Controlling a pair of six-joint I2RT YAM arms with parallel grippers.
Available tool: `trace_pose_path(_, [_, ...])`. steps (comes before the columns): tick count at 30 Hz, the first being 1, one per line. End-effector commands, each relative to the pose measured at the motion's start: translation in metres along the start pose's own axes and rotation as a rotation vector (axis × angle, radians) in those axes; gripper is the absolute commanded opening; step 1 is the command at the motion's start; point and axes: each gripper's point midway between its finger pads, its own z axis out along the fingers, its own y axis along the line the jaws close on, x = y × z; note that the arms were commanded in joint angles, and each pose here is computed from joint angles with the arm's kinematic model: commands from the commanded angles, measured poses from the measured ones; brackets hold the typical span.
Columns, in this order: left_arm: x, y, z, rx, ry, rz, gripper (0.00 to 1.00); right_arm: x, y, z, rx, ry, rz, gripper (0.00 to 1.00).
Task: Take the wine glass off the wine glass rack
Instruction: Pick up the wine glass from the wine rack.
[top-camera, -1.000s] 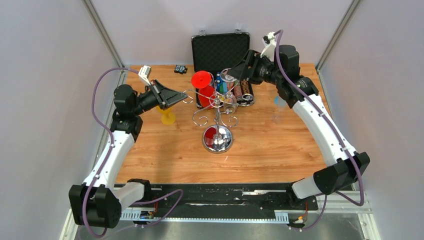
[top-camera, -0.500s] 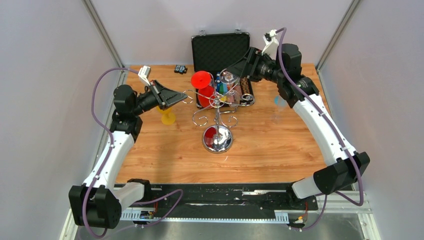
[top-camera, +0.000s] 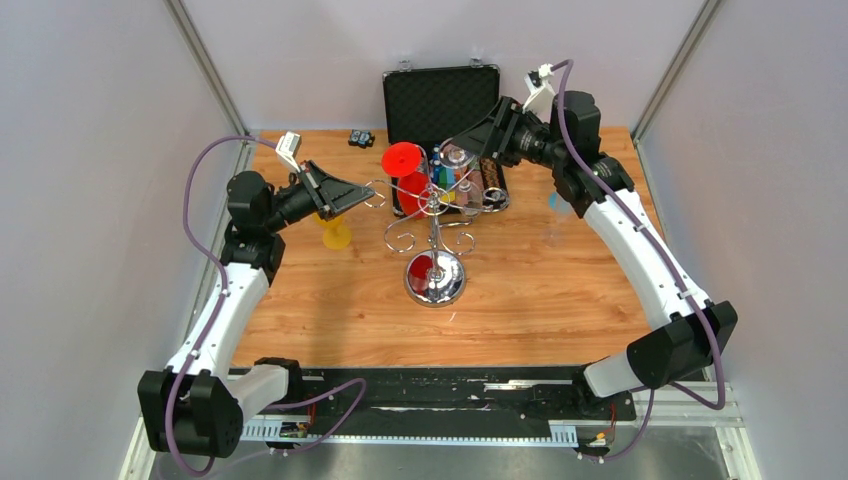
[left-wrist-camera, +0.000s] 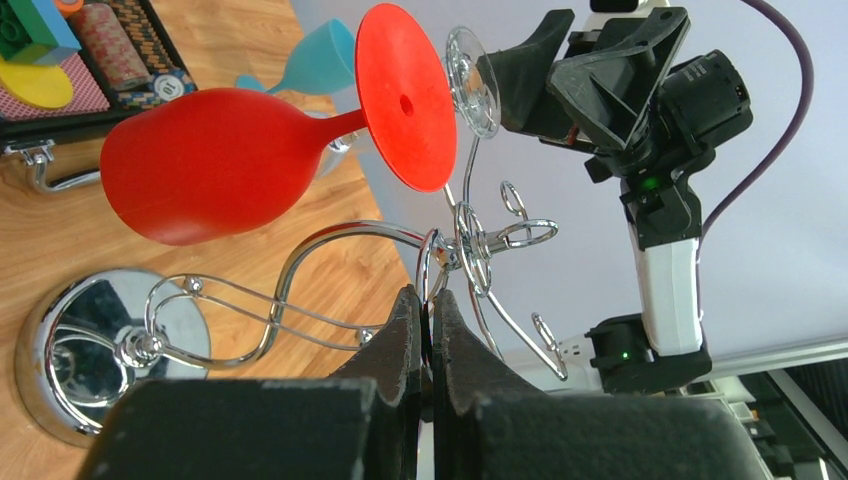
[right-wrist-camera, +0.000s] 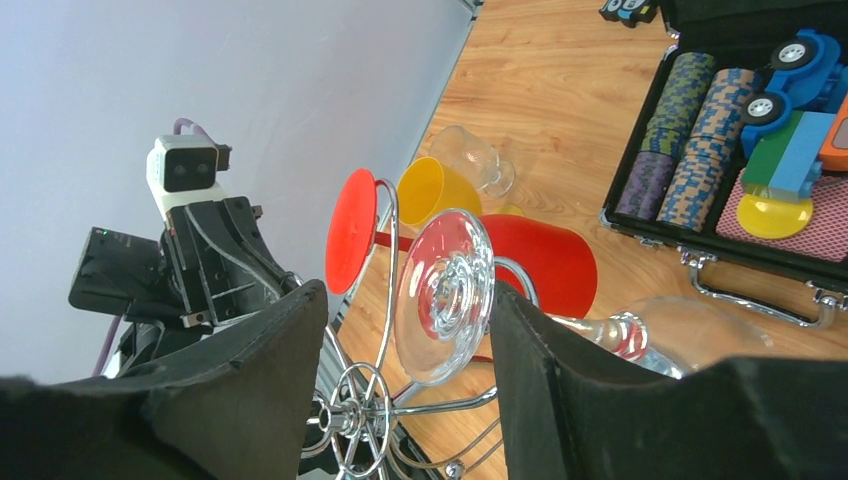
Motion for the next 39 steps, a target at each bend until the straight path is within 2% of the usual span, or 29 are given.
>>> trace_pose_path(1, [0.012,0.018,0.001,-0.008,0.049,0.054,0.00,0.002,0.022,-0.001,-0.092,0.020,0.025,0.57])
trace_pose_path(20, [0.011,0.013,0.001,0.006,0.059,0.062,0.00,0.009,0.021,0.001,-0.104,0.053,0.058,0.43])
trace_pose_path(30, [0.011,0.012,0.001,0.012,0.064,0.068,0.00,0.011,0.017,0.001,-0.089,0.053,0.062,0.41])
trace_pose_path(39, [0.013,0.011,0.000,0.013,0.066,0.068,0.00,0.013,0.015,0.004,-0.087,0.065,0.082,0.29])
